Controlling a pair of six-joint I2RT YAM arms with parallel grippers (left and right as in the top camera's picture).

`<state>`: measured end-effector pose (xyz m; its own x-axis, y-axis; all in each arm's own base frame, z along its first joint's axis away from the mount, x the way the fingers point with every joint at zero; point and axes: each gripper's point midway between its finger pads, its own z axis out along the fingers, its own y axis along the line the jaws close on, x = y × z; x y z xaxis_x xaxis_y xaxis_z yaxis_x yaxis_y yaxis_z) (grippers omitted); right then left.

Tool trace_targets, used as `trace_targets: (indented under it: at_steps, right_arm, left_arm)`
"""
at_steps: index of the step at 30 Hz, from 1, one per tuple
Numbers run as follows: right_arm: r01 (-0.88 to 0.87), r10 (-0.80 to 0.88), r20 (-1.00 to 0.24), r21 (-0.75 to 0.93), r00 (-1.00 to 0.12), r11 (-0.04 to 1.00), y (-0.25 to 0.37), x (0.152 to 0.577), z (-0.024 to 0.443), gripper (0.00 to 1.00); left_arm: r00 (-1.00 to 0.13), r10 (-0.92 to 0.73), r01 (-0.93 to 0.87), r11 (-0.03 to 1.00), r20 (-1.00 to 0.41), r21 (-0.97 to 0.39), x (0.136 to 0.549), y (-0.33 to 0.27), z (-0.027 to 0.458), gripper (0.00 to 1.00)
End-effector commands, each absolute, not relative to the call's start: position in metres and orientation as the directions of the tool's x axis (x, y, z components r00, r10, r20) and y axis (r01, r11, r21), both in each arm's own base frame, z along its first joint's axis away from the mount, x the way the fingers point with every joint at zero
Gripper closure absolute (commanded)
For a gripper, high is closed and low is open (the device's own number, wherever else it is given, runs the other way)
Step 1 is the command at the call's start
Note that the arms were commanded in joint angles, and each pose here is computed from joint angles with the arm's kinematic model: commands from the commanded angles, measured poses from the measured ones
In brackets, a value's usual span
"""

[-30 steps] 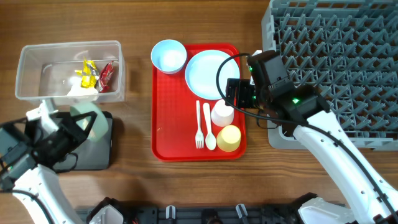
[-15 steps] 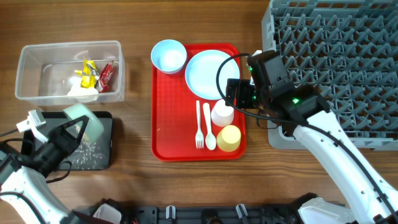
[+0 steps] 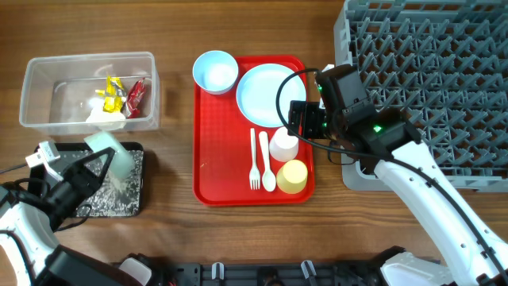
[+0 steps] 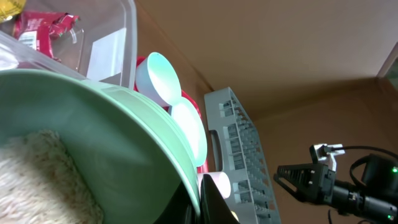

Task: Sort waste into correct bins and load items into the dishwasher rack
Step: 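Tilt the green bowl to pour rice onto the black tray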

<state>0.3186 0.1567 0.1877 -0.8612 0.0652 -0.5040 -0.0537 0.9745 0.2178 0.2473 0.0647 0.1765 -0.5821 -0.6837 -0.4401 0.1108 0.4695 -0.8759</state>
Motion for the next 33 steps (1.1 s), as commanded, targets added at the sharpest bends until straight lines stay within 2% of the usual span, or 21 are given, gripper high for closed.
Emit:
trace_targets:
  at_steps: [1, 12, 20, 33]
  right_arm:
    - [-0.06, 0.064, -0.5, 0.229, -0.864, 0.971, 0.158, 0.317, 0.189, 0.0]
    - [-0.061, 0.063, -0.496, 0.229, -0.866, 0.972, 0.158, 0.316, 0.188, 0.0]
    - [-0.059, 0.062, -0.491, 0.226, -0.869, 0.972, 0.157, 0.314, 0.187, 0.0]
    - [-0.057, 0.06, -0.485, 0.223, -0.872, 0.973, 0.157, 0.313, 0.186, 0.0]
  left_arm:
    - [-0.553, -0.677, 0.175, 0.477, -0.486, -0.862, 0.248, 0.064, 0.181, 0.96]
    - [-0.529, -0.696, 0.213, 0.446, -0.486, -0.869, 0.249, 0.064, 0.189, 0.96]
    - [-0.491, -0.736, 0.261, 0.385, -0.465, -0.885, 0.249, 0.063, 0.205, 0.96]
    - [-0.504, -0.759, 0.233, 0.339, -0.412, -0.911, 0.247, 0.06, 0.207, 0.96]
